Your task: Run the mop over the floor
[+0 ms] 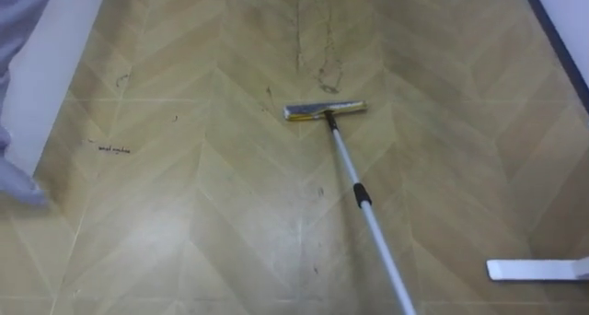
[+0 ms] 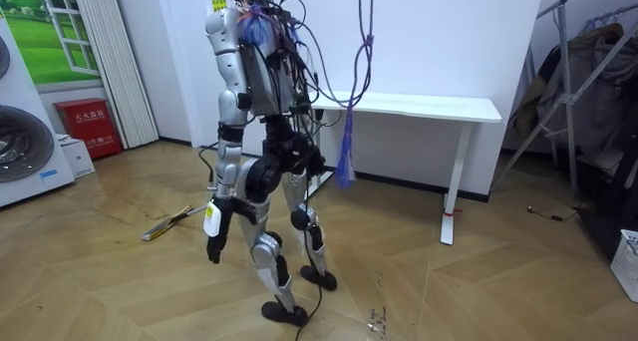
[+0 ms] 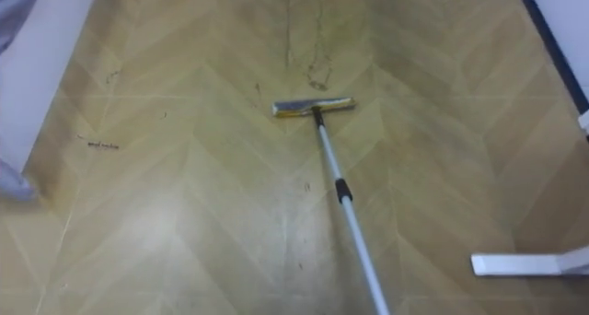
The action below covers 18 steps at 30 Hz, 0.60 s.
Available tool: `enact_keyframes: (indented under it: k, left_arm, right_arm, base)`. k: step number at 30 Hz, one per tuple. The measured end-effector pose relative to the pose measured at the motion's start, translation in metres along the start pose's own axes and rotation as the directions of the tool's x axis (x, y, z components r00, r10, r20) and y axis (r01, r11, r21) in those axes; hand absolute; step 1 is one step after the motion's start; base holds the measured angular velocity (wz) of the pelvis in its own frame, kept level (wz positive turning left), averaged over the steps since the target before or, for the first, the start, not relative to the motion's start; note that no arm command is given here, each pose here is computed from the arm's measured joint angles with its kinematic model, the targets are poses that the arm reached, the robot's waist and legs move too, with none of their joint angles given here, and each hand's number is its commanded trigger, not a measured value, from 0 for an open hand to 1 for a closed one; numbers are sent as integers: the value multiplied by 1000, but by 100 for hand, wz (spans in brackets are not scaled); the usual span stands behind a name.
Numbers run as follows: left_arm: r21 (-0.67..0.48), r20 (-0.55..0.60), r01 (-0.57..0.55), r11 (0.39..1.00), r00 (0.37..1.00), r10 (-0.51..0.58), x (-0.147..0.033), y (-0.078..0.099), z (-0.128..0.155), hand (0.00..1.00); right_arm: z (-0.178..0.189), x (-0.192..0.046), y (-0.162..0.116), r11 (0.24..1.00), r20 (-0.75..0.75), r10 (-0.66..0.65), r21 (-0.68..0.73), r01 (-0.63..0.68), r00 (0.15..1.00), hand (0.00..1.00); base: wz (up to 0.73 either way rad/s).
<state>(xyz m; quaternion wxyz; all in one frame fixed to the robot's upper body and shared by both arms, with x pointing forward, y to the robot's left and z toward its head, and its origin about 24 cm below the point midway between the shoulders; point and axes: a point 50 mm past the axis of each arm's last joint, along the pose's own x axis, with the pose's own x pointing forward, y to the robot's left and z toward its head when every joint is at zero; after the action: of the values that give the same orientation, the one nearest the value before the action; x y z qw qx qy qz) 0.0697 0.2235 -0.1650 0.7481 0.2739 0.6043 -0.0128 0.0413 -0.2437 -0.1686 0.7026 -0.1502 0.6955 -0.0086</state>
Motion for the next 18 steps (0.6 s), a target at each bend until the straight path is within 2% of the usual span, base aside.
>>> enact_keyframes:
  k: [9, 15, 18]
  left_arm:
    - [-25, 5, -65, 998, 998, 65, 1, 2, 12, 0]
    - [-117, -53, -51, 992, 998, 45, 2, 0, 5, 0]
    - [-144, -87, -37, 989, 996, 24, 1, -4, -5, 0]
  right_arm:
    - [-4, 0, 1, 994, -18, -20, 108, 22, 1000, 100]
    - [-3, 0, 0, 990, -26, -36, 132, 39, 999, 100]
    - [21, -3, -18, 988, 4, -81, 135, 80, 997, 100]
  base:
    - [9]
    - [11]
    - [-8]
